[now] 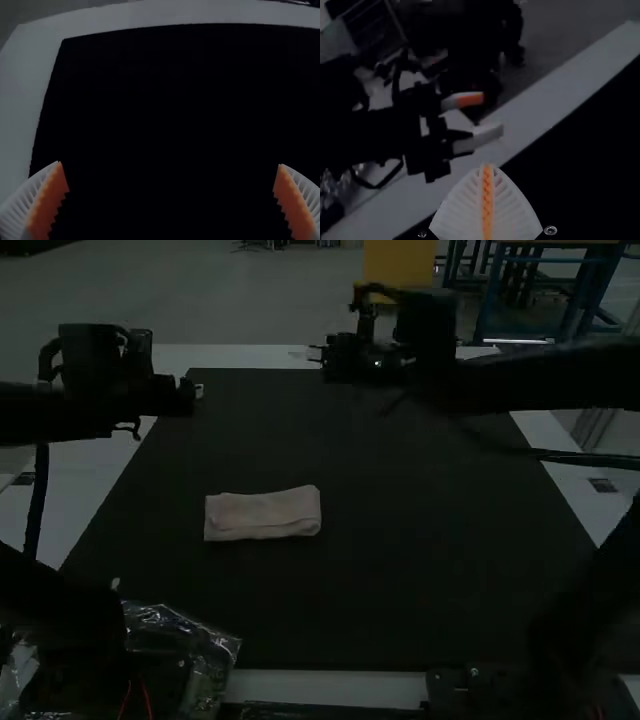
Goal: Fold the towel.
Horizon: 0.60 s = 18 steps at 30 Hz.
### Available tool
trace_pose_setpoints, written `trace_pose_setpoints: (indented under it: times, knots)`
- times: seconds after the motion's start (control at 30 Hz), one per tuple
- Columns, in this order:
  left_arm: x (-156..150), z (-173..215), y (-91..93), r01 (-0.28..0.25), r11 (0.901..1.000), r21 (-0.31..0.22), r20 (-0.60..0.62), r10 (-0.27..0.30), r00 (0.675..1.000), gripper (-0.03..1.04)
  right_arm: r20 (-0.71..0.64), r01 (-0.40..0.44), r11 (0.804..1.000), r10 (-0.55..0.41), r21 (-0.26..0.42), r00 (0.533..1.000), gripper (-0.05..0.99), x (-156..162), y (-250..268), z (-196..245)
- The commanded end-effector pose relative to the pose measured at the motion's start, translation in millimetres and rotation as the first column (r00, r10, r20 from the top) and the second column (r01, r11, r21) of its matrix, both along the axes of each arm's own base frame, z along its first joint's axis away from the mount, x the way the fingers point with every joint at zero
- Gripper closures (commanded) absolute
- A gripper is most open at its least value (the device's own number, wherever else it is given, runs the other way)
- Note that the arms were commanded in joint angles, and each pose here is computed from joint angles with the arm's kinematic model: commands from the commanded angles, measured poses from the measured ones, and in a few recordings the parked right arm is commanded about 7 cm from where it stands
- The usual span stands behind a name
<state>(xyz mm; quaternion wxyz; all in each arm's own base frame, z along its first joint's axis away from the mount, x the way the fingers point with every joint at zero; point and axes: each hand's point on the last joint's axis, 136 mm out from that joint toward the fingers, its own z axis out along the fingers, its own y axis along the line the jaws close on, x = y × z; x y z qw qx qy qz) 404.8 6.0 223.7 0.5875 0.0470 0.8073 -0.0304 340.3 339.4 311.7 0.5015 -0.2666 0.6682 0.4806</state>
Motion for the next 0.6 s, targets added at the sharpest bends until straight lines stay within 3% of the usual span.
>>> trace_pose_setpoints:
  times: [0.0,0.17,0.27,0.53,0.57]
  knots:
    - [-7,42,-8.7,0.012,0.9999,-0.002,0.102,-0.012,0.995,0.04,0.137,0.133,0.988,-0.143,0.079,0.98,0.84,0,-48,59]
    - [-29,69,-16.4,0.026,0.9996,0.006,0.178,-0.027,0.984,0.04,0.249,0.259,0.952,-0.294,0.164,0.923,0.54,-18,-115,106]
    - [-47,89,-17.5,0.023,0.9997,0.004,0.243,-0.024,0.97,0.04,0.295,0.31,0.927,-0.362,0.21,0.884,0.3,-40,-150,121]
    - [-98,120,-19.5,0.019,0.9998,-0.003,0.388,-0.016,0.922,0.04,0.379,0.36,0.872,-0.472,0.331,0.796,0.16,-113,-211,136]
    - [-105,123,-19.5,0.018,0.9998,-0.012,0.406,-0.012,0.914,0.04,0.391,0.363,0.868,-0.481,0.34,0.785,0.08,-122,-216,135]
